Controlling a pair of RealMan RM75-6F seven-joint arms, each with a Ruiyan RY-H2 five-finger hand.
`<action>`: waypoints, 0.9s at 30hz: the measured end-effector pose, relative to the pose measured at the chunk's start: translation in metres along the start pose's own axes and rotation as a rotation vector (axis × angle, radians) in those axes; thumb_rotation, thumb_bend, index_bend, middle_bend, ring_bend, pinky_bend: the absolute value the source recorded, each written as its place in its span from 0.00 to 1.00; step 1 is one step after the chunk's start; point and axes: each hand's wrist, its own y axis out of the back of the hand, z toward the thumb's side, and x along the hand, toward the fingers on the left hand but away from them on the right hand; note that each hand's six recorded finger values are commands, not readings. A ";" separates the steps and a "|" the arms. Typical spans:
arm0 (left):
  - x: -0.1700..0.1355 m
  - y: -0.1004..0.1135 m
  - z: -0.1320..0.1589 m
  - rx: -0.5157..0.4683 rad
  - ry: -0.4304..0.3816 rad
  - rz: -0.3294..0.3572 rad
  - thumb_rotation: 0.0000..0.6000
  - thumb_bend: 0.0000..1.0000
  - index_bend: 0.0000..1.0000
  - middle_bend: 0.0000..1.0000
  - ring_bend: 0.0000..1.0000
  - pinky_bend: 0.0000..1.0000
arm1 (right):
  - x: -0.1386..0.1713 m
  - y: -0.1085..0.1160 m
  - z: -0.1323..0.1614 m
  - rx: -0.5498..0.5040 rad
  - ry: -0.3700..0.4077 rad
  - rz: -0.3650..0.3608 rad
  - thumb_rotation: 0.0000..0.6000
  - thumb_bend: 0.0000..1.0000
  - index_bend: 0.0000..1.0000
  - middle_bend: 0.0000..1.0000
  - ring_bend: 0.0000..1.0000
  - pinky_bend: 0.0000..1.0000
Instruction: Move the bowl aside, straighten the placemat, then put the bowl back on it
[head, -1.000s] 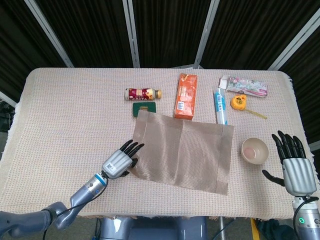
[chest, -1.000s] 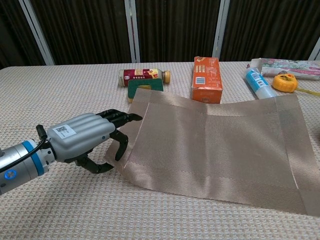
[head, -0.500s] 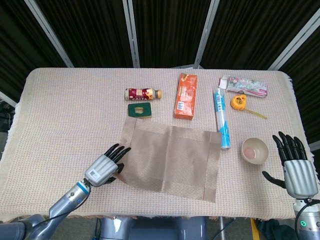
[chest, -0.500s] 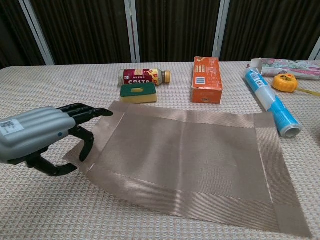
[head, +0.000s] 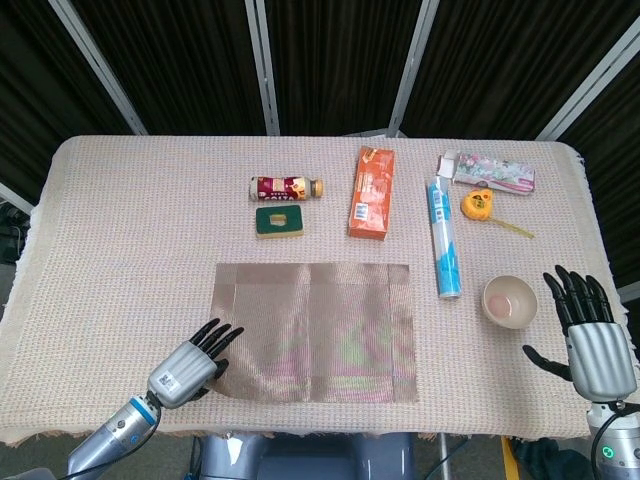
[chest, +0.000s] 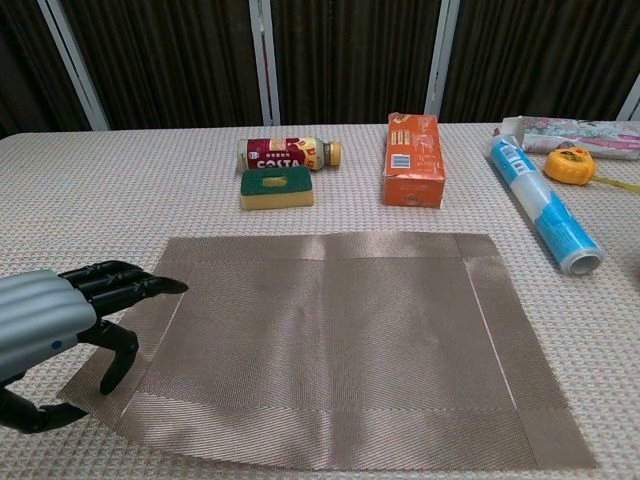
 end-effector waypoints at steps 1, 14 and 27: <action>-0.002 -0.002 0.000 0.003 0.005 -0.005 1.00 0.49 0.68 0.00 0.00 0.00 | 0.000 0.000 0.000 0.000 0.000 -0.001 1.00 0.00 0.00 0.00 0.00 0.00; -0.022 -0.013 -0.014 0.015 0.057 -0.047 1.00 0.49 0.68 0.00 0.00 0.00 | 0.000 0.002 0.000 -0.003 -0.001 -0.004 1.00 0.00 0.00 0.00 0.00 0.00; -0.039 -0.020 -0.022 0.017 0.081 -0.084 1.00 0.00 0.00 0.00 0.00 0.00 | 0.000 0.002 0.000 -0.010 -0.002 -0.001 1.00 0.00 0.00 0.00 0.00 0.00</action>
